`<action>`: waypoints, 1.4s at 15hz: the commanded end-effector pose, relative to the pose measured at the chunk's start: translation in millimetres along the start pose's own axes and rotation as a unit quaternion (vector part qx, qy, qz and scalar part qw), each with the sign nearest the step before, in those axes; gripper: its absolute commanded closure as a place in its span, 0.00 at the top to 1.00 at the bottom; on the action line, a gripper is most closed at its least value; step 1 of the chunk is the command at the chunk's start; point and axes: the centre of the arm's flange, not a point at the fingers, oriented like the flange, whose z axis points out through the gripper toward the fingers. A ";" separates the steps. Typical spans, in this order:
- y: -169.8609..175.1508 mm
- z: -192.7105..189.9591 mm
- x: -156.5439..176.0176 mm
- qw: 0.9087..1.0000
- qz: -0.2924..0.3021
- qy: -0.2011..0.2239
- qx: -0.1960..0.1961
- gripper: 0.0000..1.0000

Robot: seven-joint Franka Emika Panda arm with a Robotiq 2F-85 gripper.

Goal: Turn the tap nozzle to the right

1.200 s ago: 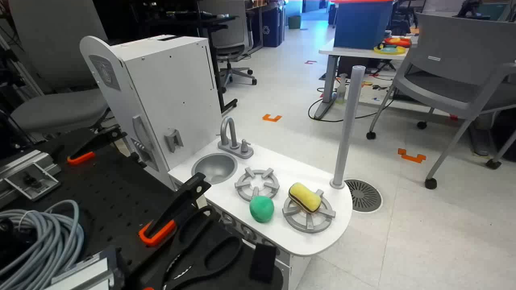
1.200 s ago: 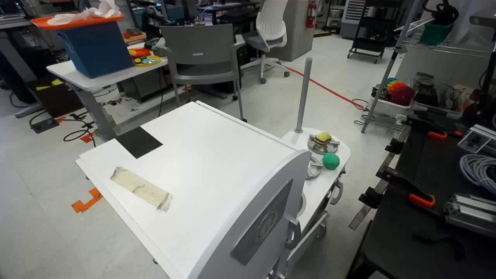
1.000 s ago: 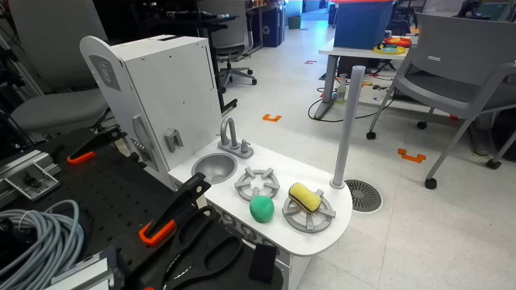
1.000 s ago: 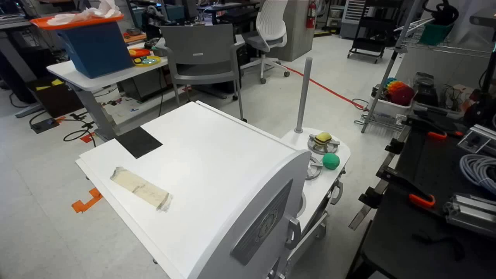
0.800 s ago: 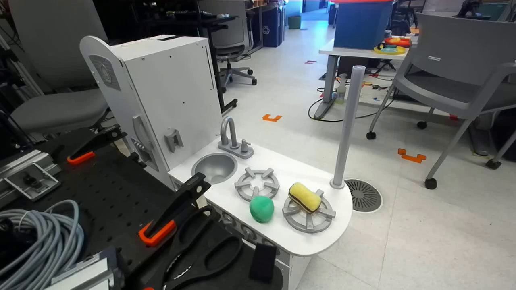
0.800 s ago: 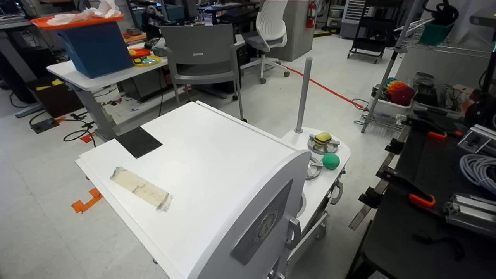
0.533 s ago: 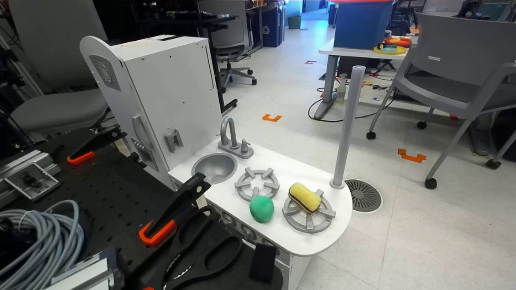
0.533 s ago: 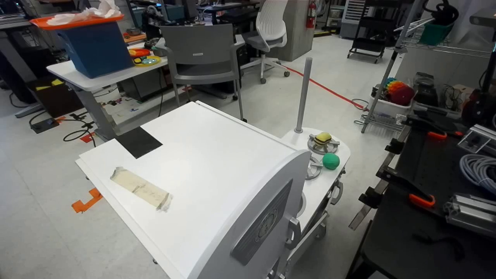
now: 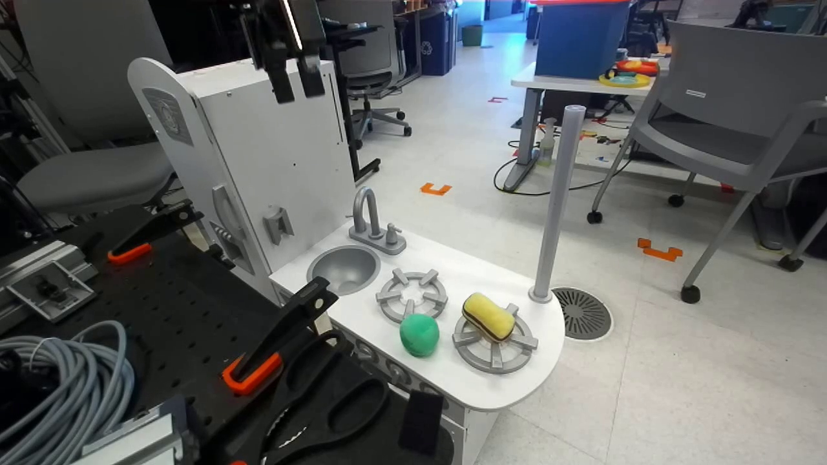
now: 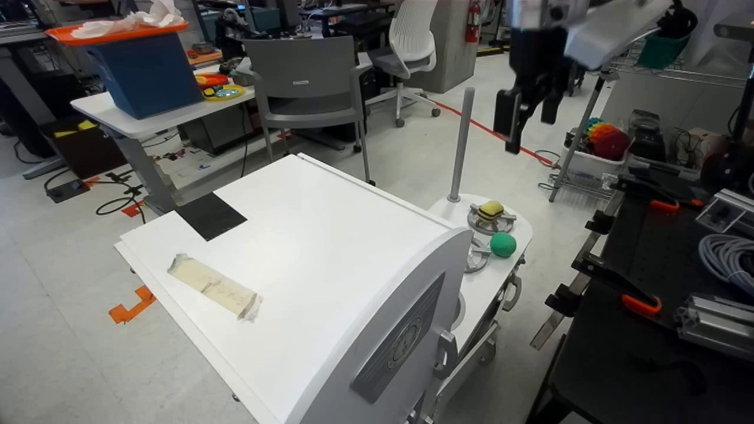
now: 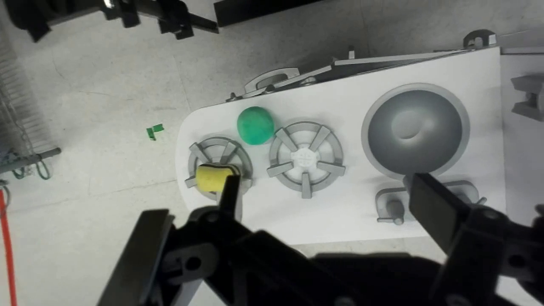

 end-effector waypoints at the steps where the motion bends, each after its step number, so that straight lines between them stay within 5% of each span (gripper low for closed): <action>1: -34.1 70.8 39.9 0.999 -0.019 0.002 0.040 1.00; 8: -66.9 182.2 50.9 0.997 -0.056 0.013 0.054 1.00; 21: -107.9 249.8 73.2 0.992 -0.073 0.086 0.048 1.00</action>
